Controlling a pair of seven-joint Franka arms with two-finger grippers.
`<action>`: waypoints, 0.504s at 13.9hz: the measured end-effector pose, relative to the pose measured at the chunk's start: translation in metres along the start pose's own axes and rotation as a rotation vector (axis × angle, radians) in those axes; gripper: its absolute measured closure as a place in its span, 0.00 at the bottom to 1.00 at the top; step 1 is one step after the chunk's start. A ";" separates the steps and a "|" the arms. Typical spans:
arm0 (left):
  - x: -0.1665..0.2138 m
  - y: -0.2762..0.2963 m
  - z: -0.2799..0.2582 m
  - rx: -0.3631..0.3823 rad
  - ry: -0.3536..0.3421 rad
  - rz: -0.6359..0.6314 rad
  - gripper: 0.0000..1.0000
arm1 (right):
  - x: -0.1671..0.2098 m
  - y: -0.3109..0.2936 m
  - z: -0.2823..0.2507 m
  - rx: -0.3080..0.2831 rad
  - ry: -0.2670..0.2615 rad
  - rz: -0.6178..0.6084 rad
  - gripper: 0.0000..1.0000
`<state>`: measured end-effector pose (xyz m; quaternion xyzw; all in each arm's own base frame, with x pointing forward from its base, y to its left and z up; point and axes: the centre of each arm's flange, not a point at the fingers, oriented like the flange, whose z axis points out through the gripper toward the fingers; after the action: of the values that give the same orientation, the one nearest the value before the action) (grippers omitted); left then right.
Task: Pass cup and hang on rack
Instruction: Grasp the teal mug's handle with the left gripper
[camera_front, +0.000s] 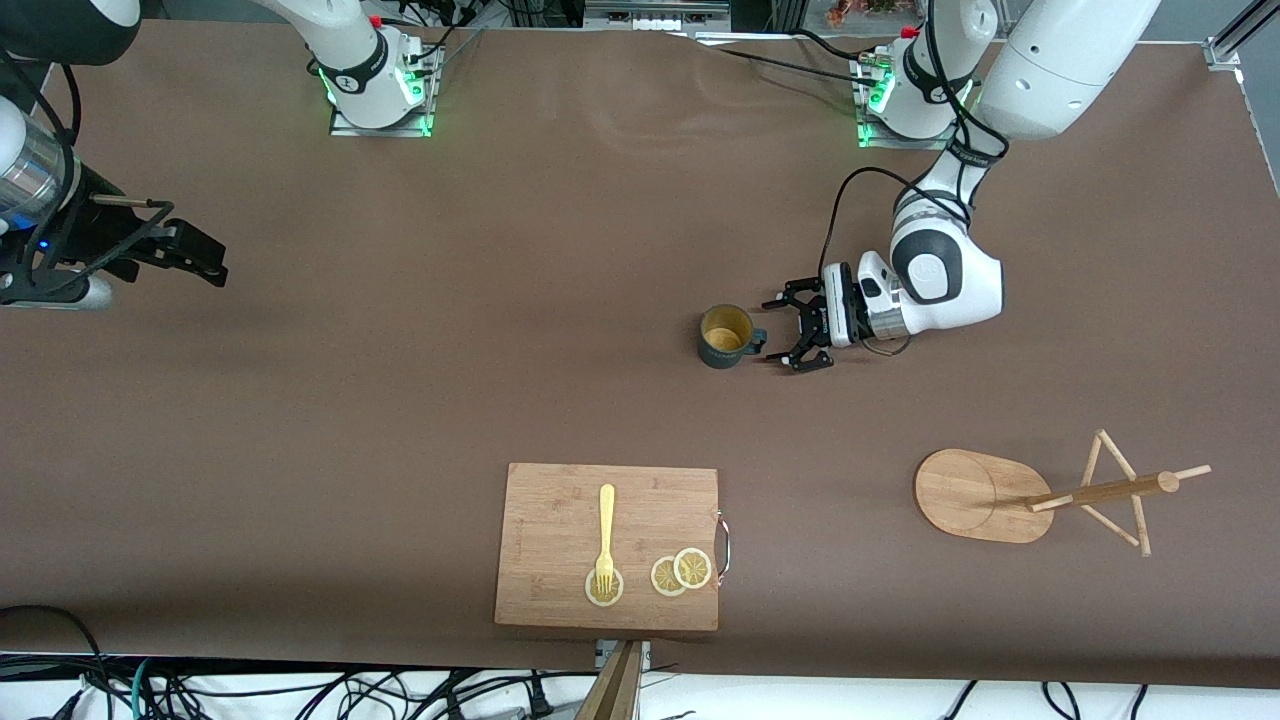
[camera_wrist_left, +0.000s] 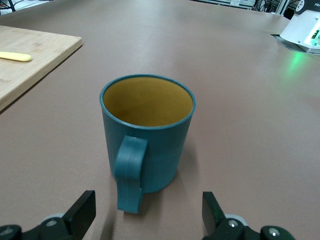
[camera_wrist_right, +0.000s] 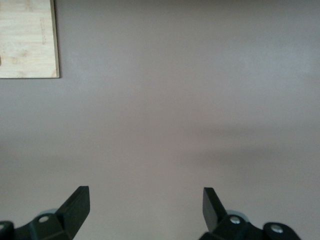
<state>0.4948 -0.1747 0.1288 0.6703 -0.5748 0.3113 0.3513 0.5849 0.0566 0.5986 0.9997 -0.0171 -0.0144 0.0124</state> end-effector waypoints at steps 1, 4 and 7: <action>-0.002 0.001 0.003 -0.003 0.002 0.001 0.12 | -0.002 0.000 0.001 0.000 -0.019 0.000 0.00; -0.004 0.000 0.008 -0.006 0.007 0.014 0.32 | -0.006 0.000 0.004 -0.003 -0.050 0.001 0.00; -0.002 -0.001 0.012 0.001 0.030 0.007 0.39 | -0.006 0.001 0.004 0.013 -0.056 0.007 0.00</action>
<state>0.4959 -0.1834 0.1207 0.6639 -0.5715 0.3228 0.3584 0.5786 0.0553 0.5950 0.9989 -0.0209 -0.0424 0.0055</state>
